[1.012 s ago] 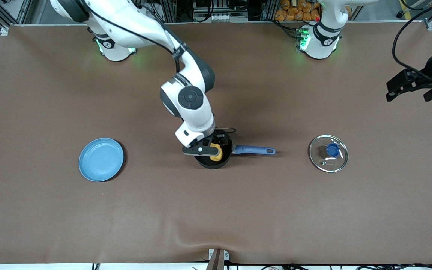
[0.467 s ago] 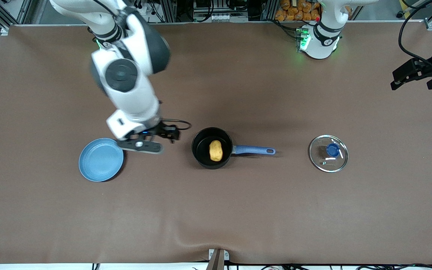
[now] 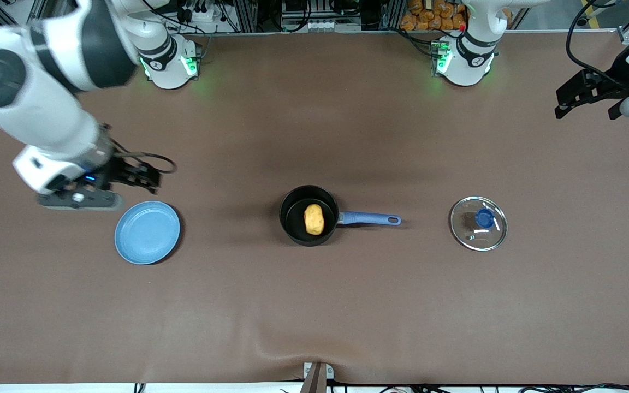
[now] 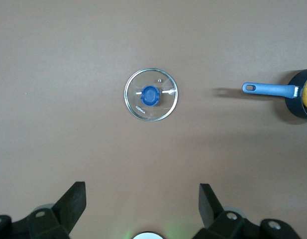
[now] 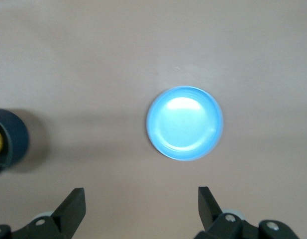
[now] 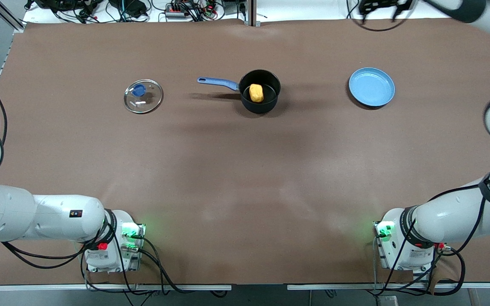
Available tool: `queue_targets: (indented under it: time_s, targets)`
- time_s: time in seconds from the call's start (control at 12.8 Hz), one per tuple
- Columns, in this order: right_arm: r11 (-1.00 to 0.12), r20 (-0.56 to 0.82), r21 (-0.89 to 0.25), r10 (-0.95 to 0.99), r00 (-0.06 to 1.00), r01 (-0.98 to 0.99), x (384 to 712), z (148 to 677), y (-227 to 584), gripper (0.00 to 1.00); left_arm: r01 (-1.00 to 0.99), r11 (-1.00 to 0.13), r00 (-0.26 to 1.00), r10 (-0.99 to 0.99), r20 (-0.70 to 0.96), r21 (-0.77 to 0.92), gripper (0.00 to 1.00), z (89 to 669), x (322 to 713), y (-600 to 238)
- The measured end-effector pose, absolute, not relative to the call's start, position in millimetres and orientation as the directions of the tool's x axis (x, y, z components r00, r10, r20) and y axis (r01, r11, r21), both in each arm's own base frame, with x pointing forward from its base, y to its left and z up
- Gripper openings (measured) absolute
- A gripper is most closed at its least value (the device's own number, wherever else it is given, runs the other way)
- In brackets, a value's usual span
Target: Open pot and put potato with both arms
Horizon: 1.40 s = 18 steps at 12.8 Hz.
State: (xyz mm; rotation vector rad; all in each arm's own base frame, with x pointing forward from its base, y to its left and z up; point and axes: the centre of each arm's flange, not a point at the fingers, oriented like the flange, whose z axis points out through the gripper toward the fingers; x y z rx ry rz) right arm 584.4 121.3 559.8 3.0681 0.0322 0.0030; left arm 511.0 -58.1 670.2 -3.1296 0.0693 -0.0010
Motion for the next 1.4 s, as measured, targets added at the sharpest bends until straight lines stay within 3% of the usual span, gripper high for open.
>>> queue_targets:
  time_s: [0.54, 1.01, 1.4]
  targets:
    - [-0.997, 0.062, 0.080, 0.027, 0.998, 0.022, 518, 627, 33, 1.00, -0.063, -0.998, 0.998, -0.062, -0.022, -0.015, 1.00, 668, 503, -67]
    - [-0.998, 0.055, 0.030, 0.056, 0.997, 0.055, 506, 636, -33, 1.00, -0.043, -0.999, 0.999, -0.043, -0.025, -0.016, 1.00, 670, 500, -67]
    - [-0.999, 0.054, 0.020, 0.042, 0.998, 0.041, 505, 637, -42, 1.00, -0.044, -0.999, 0.999, -0.043, -0.018, -0.016, 1.00, 673, 499, -68]
